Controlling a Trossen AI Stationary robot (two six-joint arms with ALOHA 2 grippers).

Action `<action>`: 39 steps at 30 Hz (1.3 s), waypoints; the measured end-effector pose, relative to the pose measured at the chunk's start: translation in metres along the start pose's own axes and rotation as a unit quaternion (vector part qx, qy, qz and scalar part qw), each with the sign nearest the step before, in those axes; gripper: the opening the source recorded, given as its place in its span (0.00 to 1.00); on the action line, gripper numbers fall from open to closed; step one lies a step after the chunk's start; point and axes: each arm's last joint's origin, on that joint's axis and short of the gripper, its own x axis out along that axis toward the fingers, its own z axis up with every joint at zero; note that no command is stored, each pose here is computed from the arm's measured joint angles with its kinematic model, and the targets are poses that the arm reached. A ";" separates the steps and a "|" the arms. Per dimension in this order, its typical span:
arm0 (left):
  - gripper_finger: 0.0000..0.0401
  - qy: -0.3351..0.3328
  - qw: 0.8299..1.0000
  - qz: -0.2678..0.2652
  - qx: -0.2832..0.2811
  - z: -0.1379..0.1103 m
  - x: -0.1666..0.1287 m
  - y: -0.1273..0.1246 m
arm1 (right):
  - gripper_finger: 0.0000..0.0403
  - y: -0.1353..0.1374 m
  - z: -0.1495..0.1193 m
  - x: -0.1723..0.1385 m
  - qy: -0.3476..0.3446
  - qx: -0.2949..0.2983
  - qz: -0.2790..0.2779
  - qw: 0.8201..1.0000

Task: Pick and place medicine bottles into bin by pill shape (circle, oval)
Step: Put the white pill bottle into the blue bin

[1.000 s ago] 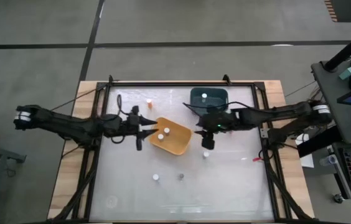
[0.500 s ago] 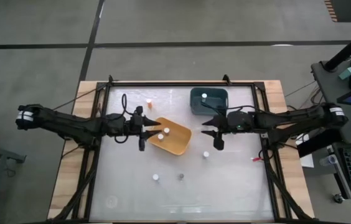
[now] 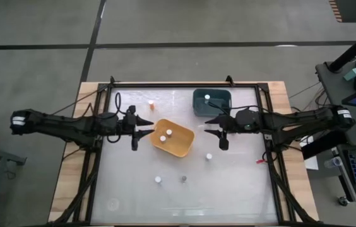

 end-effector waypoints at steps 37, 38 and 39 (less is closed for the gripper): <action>0.33 -0.029 0.999 0.030 0.016 0.004 -0.035 0.011 | 0.36 -0.063 -0.016 -0.012 0.062 0.118 -0.135 0.982; 0.33 -0.029 0.999 0.030 0.016 0.004 -0.035 0.011 | 0.36 -0.064 -0.018 -0.012 0.067 0.125 -0.139 0.980; 0.33 -0.031 0.999 0.030 0.017 0.004 -0.036 0.011 | 0.36 -0.066 -0.020 -0.012 0.075 0.129 -0.142 0.979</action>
